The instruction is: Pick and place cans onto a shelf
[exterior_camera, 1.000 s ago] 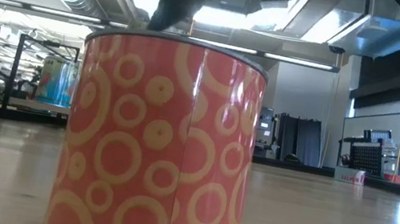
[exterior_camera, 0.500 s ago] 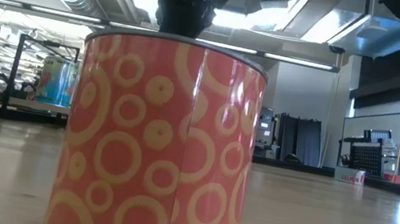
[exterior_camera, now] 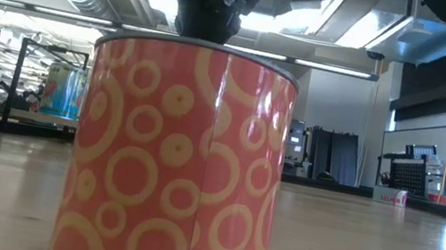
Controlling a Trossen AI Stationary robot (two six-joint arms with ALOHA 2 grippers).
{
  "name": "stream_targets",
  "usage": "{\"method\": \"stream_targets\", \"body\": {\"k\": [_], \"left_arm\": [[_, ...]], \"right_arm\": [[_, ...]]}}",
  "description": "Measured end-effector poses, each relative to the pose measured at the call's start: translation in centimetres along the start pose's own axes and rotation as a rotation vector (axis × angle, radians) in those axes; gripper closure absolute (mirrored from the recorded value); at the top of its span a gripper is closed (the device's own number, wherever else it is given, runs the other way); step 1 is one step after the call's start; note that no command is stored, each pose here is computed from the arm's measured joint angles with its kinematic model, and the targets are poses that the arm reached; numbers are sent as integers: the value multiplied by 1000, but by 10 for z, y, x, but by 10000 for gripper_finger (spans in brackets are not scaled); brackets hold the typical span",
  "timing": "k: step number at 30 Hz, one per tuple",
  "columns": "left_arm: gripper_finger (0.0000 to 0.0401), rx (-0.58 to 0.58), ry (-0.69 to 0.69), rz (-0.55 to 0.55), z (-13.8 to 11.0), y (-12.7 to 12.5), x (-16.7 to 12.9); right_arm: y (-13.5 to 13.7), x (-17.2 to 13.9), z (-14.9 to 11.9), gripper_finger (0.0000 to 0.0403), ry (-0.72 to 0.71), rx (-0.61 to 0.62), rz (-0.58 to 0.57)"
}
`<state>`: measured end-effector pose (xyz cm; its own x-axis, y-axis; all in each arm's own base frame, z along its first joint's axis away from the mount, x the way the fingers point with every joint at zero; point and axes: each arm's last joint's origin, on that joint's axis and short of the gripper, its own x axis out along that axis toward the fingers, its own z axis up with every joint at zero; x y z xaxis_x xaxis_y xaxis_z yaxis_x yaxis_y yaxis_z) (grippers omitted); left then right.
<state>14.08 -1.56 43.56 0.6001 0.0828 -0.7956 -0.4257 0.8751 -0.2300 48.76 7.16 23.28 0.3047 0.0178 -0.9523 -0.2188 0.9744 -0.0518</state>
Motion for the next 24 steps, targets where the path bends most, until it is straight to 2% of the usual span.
{"method": "stream_targets", "body": {"k": [9,16,20,24], "left_arm": [[401,0,0,0,0,0,0],[401,0,0,0,0,0,0],[401,0,3,-5,0,0,0],[398,-1,25,-36,-1,-1,0]], "right_arm": [[1,0,0,354,1,-2,3],[7,-6,3,329,-21,-48,5],[7,-18,3,329,-43,-66,3],[6,-43,2,329,-90,-62,-21]]}}
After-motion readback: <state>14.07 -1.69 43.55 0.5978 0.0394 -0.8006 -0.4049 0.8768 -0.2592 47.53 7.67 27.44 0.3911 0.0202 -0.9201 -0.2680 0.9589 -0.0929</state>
